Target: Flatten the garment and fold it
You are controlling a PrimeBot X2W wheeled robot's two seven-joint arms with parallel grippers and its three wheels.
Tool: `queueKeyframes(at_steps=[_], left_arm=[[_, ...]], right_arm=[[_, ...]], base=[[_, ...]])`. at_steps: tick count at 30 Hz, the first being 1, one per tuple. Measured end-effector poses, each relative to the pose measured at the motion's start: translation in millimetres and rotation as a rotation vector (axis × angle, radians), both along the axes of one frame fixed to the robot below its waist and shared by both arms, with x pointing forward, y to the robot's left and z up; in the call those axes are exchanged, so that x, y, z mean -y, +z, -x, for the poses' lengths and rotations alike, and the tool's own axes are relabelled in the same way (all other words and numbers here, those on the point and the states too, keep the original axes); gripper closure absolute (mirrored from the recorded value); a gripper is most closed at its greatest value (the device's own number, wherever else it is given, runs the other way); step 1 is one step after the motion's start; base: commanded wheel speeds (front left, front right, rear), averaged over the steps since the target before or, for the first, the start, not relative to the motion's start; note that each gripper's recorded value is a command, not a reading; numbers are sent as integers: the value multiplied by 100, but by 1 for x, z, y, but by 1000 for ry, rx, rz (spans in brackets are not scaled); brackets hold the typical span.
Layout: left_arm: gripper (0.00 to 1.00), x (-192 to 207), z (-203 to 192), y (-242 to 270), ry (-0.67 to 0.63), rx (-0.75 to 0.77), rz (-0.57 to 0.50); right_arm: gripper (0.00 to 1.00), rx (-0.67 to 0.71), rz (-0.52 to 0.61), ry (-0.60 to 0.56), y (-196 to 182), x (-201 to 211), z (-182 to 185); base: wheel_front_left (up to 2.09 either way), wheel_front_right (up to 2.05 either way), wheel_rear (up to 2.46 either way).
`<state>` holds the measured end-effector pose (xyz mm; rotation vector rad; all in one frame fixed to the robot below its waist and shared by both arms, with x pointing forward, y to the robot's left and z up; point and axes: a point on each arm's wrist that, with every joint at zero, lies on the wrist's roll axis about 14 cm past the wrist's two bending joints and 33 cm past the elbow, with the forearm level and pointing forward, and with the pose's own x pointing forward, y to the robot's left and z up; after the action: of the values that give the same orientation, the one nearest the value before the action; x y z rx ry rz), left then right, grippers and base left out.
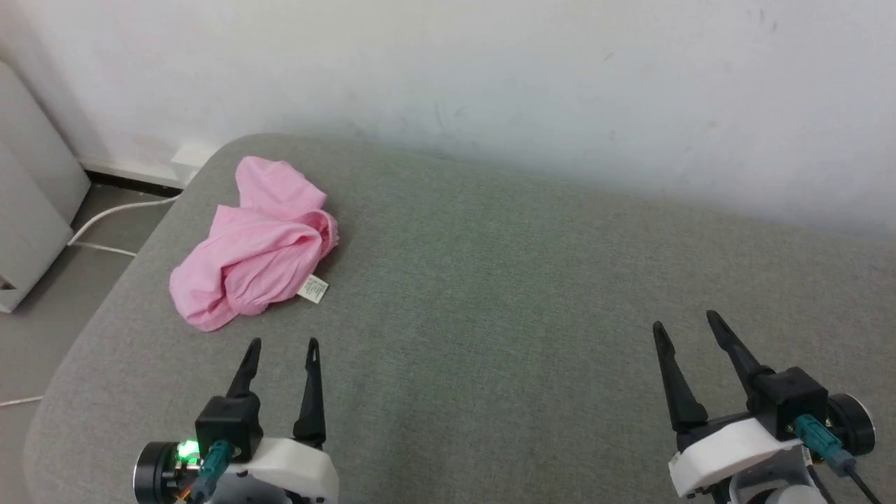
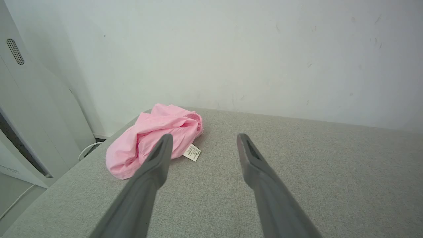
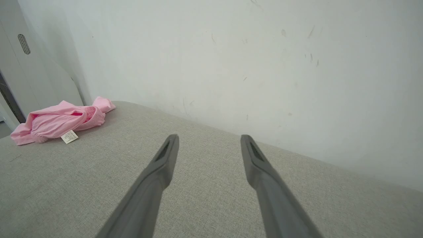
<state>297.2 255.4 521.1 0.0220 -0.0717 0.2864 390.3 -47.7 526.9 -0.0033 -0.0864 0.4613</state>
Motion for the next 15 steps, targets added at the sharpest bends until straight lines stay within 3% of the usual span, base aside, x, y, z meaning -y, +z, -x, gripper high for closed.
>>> queueKeyframes(at_steps=[15], left_arm=[[0, -16, 21, -1, 73, 19, 4]], right_arm=[[0, 9, -11, 83, -1, -29, 1]], base=[[0, 0, 0]])
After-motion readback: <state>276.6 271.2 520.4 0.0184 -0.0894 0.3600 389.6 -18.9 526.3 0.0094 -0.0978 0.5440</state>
